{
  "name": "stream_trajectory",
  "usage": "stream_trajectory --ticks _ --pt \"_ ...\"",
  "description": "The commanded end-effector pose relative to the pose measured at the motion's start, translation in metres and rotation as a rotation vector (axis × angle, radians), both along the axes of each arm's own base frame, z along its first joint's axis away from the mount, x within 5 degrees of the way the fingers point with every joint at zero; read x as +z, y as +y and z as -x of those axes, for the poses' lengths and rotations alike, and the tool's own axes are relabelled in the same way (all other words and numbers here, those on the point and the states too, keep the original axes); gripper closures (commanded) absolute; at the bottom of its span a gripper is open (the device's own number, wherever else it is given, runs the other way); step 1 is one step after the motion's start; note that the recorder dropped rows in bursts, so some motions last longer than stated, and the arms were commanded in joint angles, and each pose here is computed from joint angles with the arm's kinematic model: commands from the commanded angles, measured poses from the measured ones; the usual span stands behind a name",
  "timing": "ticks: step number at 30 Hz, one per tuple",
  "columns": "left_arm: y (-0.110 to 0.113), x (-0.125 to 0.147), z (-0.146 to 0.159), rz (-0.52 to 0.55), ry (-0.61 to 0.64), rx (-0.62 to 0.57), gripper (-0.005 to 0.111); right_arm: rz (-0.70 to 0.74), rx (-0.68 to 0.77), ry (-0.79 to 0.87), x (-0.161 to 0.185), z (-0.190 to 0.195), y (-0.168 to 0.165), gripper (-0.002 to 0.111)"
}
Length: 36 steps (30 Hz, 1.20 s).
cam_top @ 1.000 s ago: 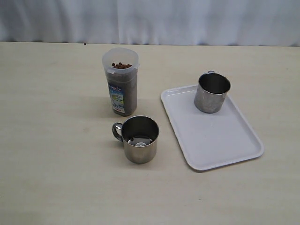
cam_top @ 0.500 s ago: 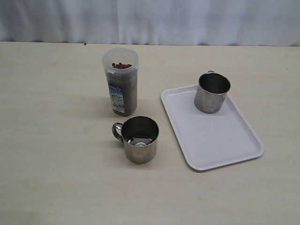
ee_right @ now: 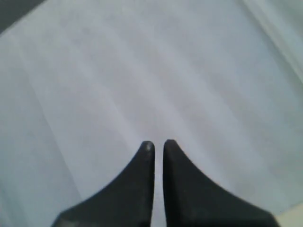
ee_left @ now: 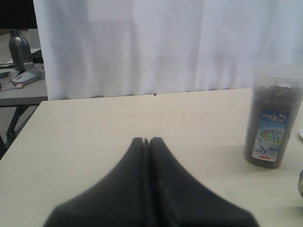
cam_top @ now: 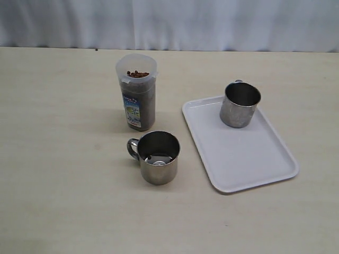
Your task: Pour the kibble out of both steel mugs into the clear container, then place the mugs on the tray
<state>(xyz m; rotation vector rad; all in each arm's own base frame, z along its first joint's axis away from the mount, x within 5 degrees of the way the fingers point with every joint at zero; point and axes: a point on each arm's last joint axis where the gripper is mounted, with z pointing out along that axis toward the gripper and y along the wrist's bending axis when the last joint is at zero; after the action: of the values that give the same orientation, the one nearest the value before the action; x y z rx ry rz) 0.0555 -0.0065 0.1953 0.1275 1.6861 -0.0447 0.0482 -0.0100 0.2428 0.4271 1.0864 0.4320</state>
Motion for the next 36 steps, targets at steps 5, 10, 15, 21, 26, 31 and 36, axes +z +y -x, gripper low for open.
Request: stream_trajectory --ticks 5,10,15,21,26,31,36 --pt "0.000 0.000 0.000 0.005 -0.011 -0.003 0.107 0.488 0.360 0.300 -0.025 -0.035 0.041 0.104" --pt "0.000 0.000 0.000 0.005 -0.011 -0.003 0.107 0.570 0.708 0.421 -0.045 -0.058 0.065 0.103" --pt "0.000 0.000 0.000 0.005 -0.011 -0.003 0.107 0.588 0.976 0.416 -0.056 -0.081 0.080 0.083" --pt "0.000 0.000 0.000 0.005 -0.011 -0.003 0.107 0.630 1.068 0.363 -0.072 -0.109 0.085 0.040" --pt "0.000 0.000 0.000 0.005 -0.011 -0.003 0.107 0.816 1.069 0.447 -0.078 -0.140 0.102 0.037" --pt "0.000 0.000 0.000 0.005 -0.011 -0.003 0.107 1.135 0.978 0.618 -0.072 -0.165 0.145 0.033" --pt "0.000 0.000 0.000 0.005 -0.011 -0.003 0.107 1.175 0.910 0.664 -0.056 -0.179 0.178 0.006"
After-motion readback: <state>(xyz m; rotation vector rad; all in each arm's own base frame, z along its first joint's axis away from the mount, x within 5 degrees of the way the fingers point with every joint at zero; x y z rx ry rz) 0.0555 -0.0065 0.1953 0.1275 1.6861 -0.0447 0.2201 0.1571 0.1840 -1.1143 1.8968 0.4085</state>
